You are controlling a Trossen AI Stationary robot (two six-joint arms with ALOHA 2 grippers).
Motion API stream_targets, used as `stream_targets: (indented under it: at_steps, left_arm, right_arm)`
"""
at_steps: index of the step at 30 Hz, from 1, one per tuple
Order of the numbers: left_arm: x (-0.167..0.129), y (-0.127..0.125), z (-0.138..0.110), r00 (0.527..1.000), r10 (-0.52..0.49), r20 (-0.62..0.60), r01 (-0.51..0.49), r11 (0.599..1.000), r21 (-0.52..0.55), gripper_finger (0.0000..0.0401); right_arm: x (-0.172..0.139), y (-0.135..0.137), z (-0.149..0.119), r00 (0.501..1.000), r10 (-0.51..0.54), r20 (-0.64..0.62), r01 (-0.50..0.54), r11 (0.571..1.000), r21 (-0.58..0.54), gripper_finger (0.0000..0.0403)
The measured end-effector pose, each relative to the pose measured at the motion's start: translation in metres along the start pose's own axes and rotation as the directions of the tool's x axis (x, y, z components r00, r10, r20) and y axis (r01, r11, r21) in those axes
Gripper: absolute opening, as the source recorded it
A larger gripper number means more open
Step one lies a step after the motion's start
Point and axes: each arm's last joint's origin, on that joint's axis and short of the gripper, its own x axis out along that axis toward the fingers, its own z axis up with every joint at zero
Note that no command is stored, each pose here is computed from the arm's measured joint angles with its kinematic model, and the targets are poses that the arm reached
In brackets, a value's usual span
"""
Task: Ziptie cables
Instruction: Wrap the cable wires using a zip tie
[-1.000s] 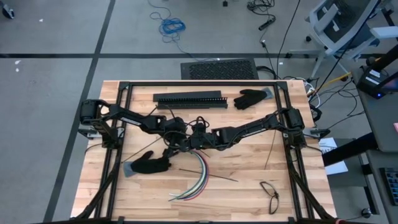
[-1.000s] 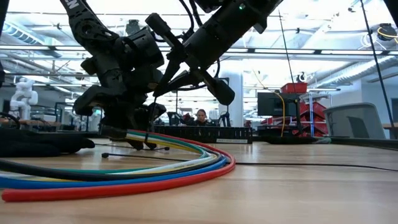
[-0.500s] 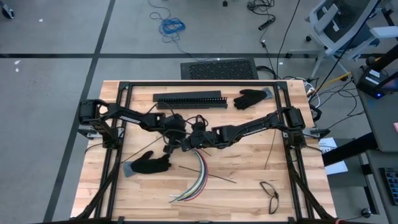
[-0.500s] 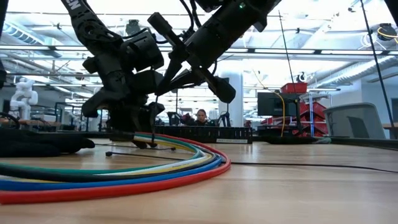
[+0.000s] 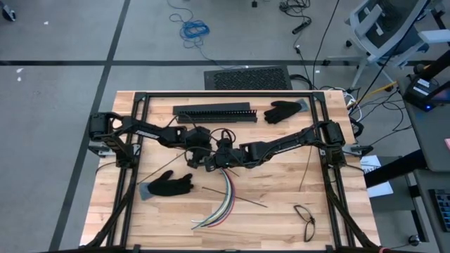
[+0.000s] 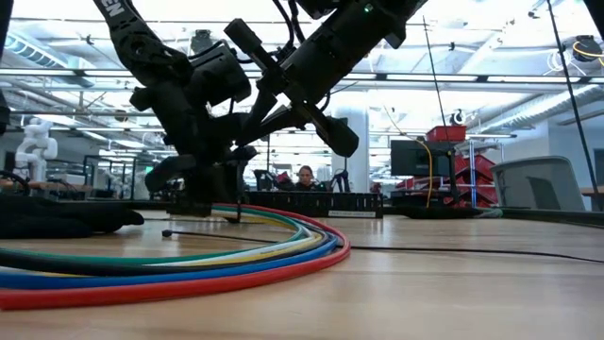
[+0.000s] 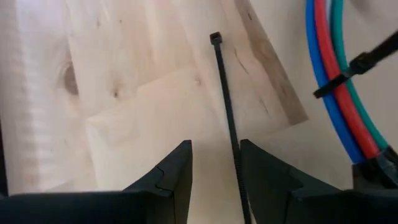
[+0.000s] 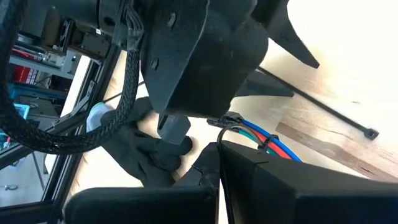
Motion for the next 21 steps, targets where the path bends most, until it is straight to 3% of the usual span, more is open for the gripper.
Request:
stream_targets:
  at_steps: [11,17,21]
  left_arm:
    - [-0.017,0.008,-0.01,0.999,-0.027,-0.042,0.026,0.999,-0.025,0.0129]
    - [-0.025,0.014,-0.008,0.955,-0.237,0.18,0.26,0.959,-0.116,0.0129]
    - [-0.025,0.017,-0.008,0.954,-0.225,0.198,0.251,0.961,-0.116,0.0129]
  right_arm:
    - [0.001,-0.001,-0.001,1.0,-0.001,-0.017,0.001,1.0,-0.012,0.0]
    - [0.001,-0.001,-0.002,1.0,0.0,-0.019,0.0,1.0,-0.011,0.0]
    - [0.001,-0.001,-0.001,1.0,-0.001,-0.018,0.001,1.0,-0.009,0.0]
